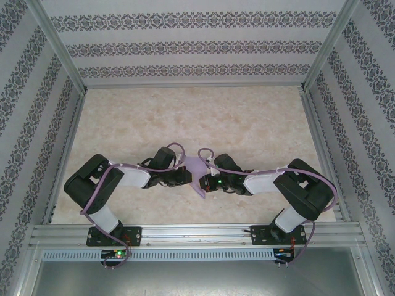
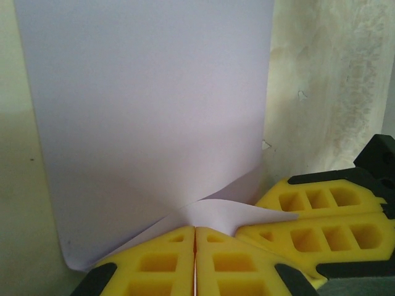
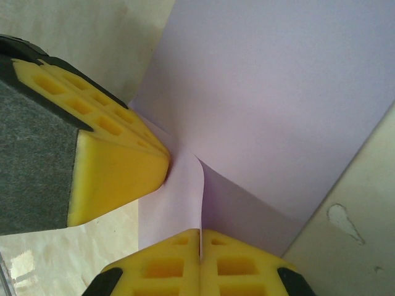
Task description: Fold a paper plane with a square sheet of paper (fold left side to right side)
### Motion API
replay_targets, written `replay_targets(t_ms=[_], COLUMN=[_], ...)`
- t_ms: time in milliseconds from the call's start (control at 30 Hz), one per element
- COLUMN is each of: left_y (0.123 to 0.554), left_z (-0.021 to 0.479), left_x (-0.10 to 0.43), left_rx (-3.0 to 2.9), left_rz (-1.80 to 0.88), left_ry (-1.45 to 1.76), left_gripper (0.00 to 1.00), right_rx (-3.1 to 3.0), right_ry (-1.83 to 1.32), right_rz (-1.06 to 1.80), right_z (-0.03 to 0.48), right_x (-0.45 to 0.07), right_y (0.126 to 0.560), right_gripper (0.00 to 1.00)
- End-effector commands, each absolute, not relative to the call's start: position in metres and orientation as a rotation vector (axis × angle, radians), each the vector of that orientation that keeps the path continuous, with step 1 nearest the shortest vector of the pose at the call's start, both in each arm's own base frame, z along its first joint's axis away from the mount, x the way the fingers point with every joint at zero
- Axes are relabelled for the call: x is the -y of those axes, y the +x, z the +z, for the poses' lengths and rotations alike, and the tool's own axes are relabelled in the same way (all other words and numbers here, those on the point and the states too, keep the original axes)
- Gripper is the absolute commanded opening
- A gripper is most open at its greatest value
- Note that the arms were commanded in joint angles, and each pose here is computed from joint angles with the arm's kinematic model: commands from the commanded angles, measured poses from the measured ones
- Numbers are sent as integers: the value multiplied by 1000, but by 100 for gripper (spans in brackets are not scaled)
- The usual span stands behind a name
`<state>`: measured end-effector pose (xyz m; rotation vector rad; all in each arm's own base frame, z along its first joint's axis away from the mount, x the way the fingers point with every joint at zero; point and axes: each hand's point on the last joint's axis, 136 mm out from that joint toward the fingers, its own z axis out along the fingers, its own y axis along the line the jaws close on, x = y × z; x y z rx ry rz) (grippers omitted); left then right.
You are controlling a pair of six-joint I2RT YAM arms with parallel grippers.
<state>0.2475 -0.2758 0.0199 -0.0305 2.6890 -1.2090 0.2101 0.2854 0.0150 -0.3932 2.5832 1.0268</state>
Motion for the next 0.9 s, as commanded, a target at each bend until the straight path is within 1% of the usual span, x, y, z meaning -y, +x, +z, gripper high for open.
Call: replay_targets(t_ms=[0, 233, 500, 633, 700, 733, 867], left_y=[248, 239, 231, 233, 234, 234, 235], left_z=[11, -8, -22, -20, -20, -20, -18], left_x=[276, 266, 258, 259, 260, 260, 261], left_rx=[-2716, -2786, -2832, -2825, -2825, -2823, -2820], left_rz=[-1150, -1084, -1045, -1050, -1049, -1050, -1053], left_ry=[-4, -39, -73, -73, -70, -69, -67], left_gripper=[8, 4, 4, 3, 3, 3, 3], right_rx=[-2724, -2673, -2615, -2609, -2606, -2606, -2644], right_ry=[-373, -368, -339, -302, -292, -286, -224], right_rz=[859, 904, 901, 928, 988, 1024, 1218], right_z=[-17, 5, 40, 54, 64, 68, 77], right_x=[-261, -266, -260, -249, -249, -250, -263], right_y=[196, 206, 219, 213, 204, 200, 181], right_gripper=[5, 15, 32, 40, 41, 39, 24])
